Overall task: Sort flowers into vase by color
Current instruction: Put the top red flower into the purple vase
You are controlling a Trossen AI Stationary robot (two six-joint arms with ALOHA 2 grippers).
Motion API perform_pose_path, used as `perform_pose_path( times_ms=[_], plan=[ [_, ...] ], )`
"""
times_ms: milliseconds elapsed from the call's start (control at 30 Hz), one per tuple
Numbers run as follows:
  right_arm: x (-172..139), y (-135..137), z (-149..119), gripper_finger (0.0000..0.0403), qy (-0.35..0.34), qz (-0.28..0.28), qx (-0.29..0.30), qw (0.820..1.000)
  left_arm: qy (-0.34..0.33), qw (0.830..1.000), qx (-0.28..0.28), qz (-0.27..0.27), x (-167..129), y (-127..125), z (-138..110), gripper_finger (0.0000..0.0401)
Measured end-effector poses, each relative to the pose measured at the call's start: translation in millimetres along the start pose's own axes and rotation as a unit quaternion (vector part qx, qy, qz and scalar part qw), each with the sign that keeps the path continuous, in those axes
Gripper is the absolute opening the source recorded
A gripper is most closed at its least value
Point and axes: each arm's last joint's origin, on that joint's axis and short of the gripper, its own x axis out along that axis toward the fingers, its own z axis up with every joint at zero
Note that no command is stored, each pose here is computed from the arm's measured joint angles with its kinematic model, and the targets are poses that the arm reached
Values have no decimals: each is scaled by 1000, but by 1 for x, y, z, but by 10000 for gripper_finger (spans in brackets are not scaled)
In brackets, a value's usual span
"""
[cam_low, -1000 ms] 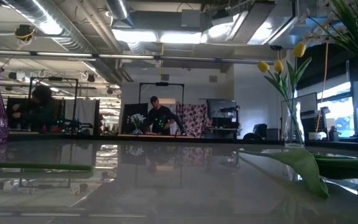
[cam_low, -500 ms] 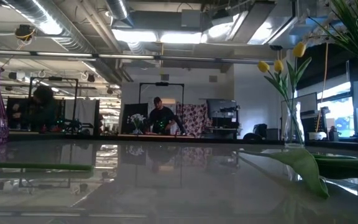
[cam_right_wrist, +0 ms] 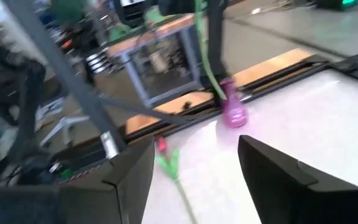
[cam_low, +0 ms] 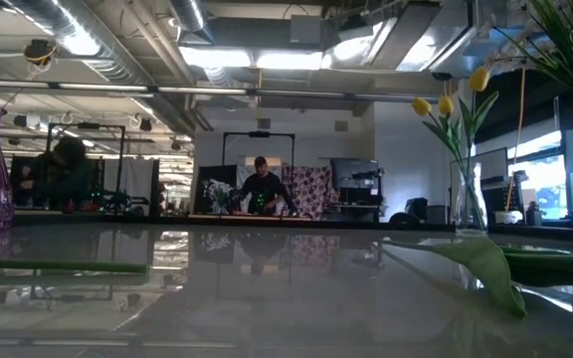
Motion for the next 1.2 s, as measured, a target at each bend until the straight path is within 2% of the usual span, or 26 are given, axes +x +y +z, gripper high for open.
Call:
perform_pose_path(
  times_ms=[167,300,400,533,600,700,833,967,1200],
  plan=[
    [-4,0,-1,230,-39,-57,17,997,6,1000,7,-23,-42,37,-5,1],
    [-5,0,-1,228,-58,-80,45,994,-20,998,-20,-49,-69,67,-11,0],
    [-5,-2,0,228,-77,-101,63,990,-41,997,-40,-44,-78,82,-21,0],
    [-6,-3,1,228,-98,-126,66,985,-59,995,-85,-16,-81,94,-38,0],
    [-6,-4,2,228,-104,-134,66,983,-50,995,-89,-15,-80,97,-47,0],
    [-6,-4,1,228,-105,-139,66,983,-32,995,-86,-45,-83,101,-53,0],
    [-7,-7,-2,228,-101,-152,74,980,-43,990,-95,-95,-100,115,-48,0],
    [-7,-10,-6,228,-94,-160,92,978,-43,985,-103,-134,-113,130,-55,0],
    [-7,-9,-5,228,-98,-156,106,977,-43,988,-90,-119,-116,137,-71,0]
  ],
)
